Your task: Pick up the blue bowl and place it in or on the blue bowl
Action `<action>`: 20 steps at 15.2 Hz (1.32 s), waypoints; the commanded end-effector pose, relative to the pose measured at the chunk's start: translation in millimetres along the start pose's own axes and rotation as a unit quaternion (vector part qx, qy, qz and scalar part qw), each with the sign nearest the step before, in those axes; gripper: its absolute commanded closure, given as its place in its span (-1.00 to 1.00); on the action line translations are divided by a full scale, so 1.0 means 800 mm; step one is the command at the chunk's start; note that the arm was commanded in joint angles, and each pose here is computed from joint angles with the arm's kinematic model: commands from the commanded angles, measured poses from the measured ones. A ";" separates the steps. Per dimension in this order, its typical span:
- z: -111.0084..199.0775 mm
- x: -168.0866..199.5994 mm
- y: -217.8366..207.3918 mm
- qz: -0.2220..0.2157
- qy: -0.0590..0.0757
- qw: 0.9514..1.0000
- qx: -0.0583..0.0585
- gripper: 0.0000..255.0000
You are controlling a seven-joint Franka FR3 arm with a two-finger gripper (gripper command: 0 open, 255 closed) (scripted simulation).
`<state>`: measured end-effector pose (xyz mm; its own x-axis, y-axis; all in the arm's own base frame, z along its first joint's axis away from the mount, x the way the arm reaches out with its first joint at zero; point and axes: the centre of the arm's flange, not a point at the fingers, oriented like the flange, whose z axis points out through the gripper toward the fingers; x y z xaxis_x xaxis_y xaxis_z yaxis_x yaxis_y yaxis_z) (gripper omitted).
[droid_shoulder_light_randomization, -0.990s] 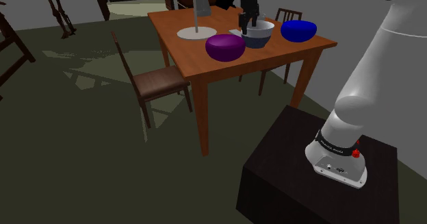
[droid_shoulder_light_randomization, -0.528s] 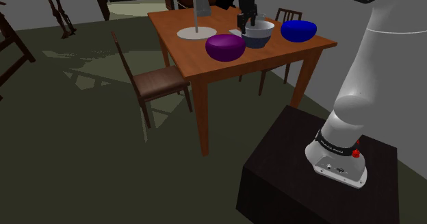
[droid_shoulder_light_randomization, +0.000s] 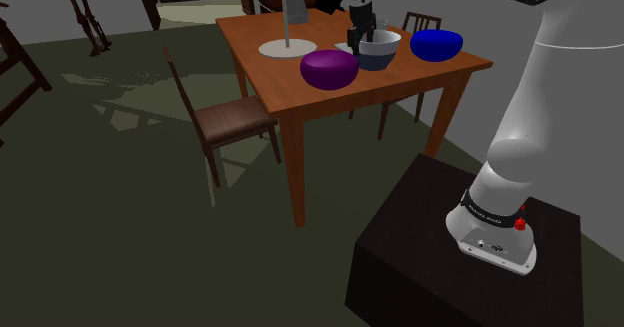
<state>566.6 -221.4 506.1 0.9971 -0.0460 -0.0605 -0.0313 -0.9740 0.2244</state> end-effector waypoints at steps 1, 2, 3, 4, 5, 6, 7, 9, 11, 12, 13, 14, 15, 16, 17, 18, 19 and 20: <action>0.000 0.000 0.000 0.000 0.000 1.000 0.000 -1.00; 0.000 0.000 0.000 0.000 0.000 1.000 0.000 -1.00; 0.000 0.000 0.000 0.000 0.000 1.000 0.000 -1.00; 0.000 0.000 0.000 0.000 0.000 1.000 0.000 -1.00; 0.000 0.000 0.000 0.000 0.000 1.000 0.000 1.00; 0.000 0.000 0.000 0.000 0.000 1.000 0.000 1.00; 0.000 0.000 0.000 0.000 0.000 1.000 0.000 1.00; 0.000 0.000 0.000 0.000 0.000 1.000 0.000 1.00; 0.000 0.000 0.000 0.000 0.000 1.000 0.000 1.00; 0.000 0.000 0.000 0.000 0.000 1.000 0.000 1.00; 0.000 0.000 0.000 0.000 0.000 1.000 0.000 1.00; 0.000 0.000 0.000 0.000 0.000 1.000 0.000 1.00; -0.006 0.000 0.001 0.000 0.000 1.000 0.000 1.00; -0.013 -0.001 0.003 0.000 0.000 1.000 0.000 1.00; -0.019 -0.001 0.004 0.000 0.000 1.000 0.000 1.00; -0.025 -0.002 0.006 0.000 0.000 1.000 0.000 1.00; -0.032 -0.002 0.007 0.000 0.000 1.000 0.000 1.00; -0.038 -0.002 0.009 0.000 0.000 1.000 0.000 1.00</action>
<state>567.2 -222.4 531.8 0.9971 -0.0457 -0.0611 -0.0309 -0.9741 0.2240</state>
